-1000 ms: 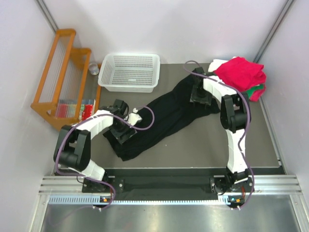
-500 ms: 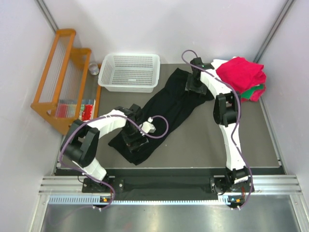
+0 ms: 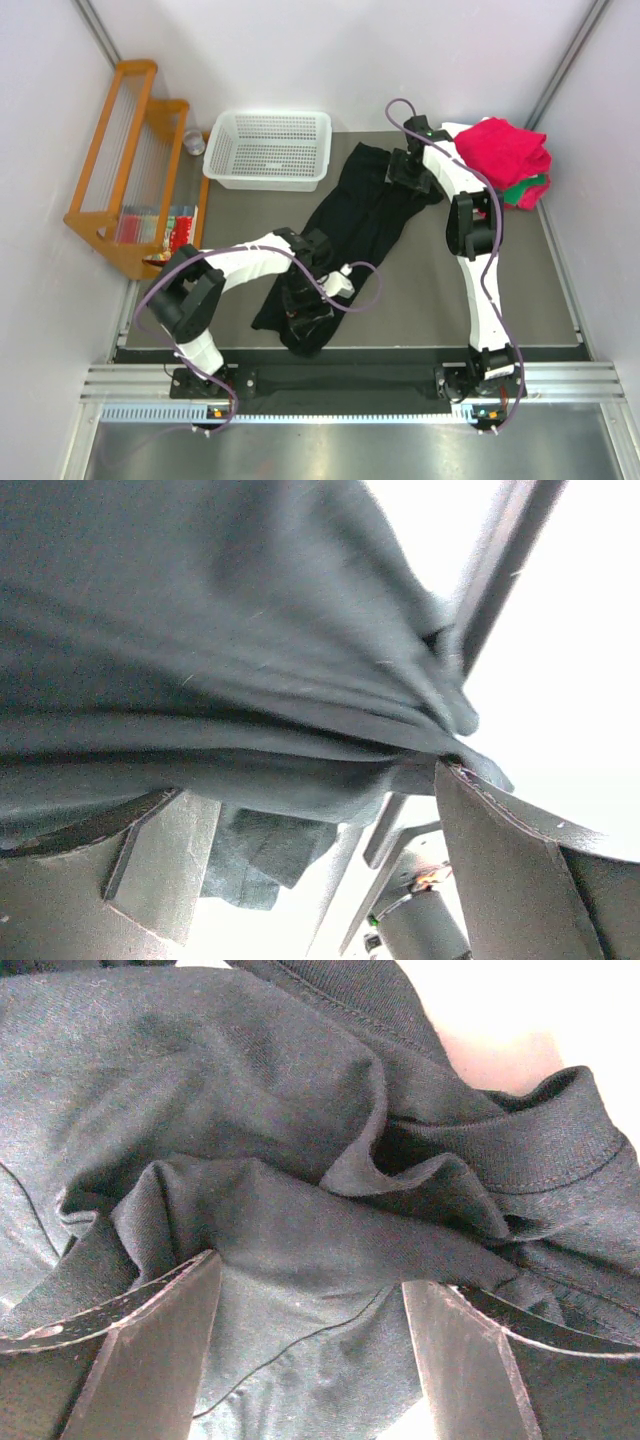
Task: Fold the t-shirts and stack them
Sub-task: Fold the tshirt
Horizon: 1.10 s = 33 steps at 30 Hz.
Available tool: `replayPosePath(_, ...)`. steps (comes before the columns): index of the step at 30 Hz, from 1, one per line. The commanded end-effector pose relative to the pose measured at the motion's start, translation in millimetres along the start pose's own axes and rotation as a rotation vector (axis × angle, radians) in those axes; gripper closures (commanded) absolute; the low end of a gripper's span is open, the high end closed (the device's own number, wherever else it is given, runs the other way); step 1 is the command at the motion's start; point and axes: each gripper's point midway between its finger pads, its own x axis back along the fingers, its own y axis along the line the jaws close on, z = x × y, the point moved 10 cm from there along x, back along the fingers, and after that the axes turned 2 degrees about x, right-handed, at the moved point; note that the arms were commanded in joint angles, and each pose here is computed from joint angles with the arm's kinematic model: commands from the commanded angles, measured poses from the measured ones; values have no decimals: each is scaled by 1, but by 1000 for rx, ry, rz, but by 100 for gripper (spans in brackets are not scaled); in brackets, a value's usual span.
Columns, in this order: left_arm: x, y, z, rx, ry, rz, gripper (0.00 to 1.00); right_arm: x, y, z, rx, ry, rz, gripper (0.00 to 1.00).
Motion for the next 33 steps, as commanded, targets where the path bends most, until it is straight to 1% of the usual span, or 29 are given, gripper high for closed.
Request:
replayPosePath(1, 8, -34, -27, -90, -35, 145, 9, 2, 3, -15, 1, -63, -55, 26)
replayPosePath(2, 12, -39, -36, -118, -49, 147, 9, 3, 3, -15, 0, -63, -55, 26)
replayPosePath(3, 8, -48, -40, -138, -20, 164, 9, 8, 3, -15, -1, -67, -54, 26)
replayPosePath(6, 12, -54, -49, -161, -16, 187, 9, 19, 3, -15, 5, -75, -54, 24)
replayPosePath(8, 19, -52, -51, -177, -22, 142, 10, 28, 5, -14, 14, -82, -58, 22)
replayPosePath(10, 34, -45, -50, -181, -83, 82, 10, 38, 9, -13, 39, -103, -44, 20)
replayPosePath(11, 42, -39, -49, -167, -116, 57, 10, 48, 17, -10, 61, -119, -50, 17)
replayPosePath(12, 57, -26, -44, -123, -182, 42, 10, 54, 19, -10, 75, -134, -30, 16)
replayPosePath(14, 73, -8, -38, -72, -248, 31, 9, 64, 26, -5, 103, -165, 26, 15)
replayPosePath(15, 84, 9, -29, -17, -281, -8, 10, 79, 28, -4, 103, -186, 38, 15)
replayPosePath(16, 88, 18, -23, 9, -293, -30, 10, 79, 25, 3, 103, -173, 59, 14)
replayPosePath(17, 95, 32, -15, 50, -329, -70, 10, 101, 30, 3, 104, -229, 43, 14)
replayPosePath(18, 100, 37, -10, 65, -346, -101, 10, 108, 30, 8, 103, -242, 44, 14)
replayPosePath(19, 102, 42, -4, 84, -358, -117, 10, 105, 26, 22, 111, -217, 70, 13)
replayPosePath(20, 108, 53, 0, 113, -402, -166, 10, 128, 30, 26, 117, -272, 41, 13)
replayPosePath(21, 113, 57, 4, 144, -424, -202, 10, 132, 30, 33, 122, -275, 47, 13)
replayPosePath(22, 114, 61, 8, 158, -443, -221, 10, 128, 26, 48, 130, -238, 64, 12)
replayPosePath(23, 120, 71, 14, 194, -481, -255, 10, 139, 26, 55, 130, -247, 45, 13)
replayPosePath(24, 123, 75, 17, 210, -498, -272, 10, 139, 25, 62, 117, -232, 40, 13)
replayPosePath(25, 127, 77, 18, 217, -520, -273, 10, 129, 18, 78, 123, -181, 54, 13)
replayPosePath(26, 131, 83, 23, 246, -534, -282, 10, 132, 21, 84, 133, -197, 35, 13)
replayPosePath(28, 137, 88, 26, 263, -553, -304, 10, 118, 20, 105, 161, -146, 45, 13)
replayPosePath(33, 150, 96, 41, 330, -619, -362, 10, 88, 36, 133, 238, -33, 41, 15)
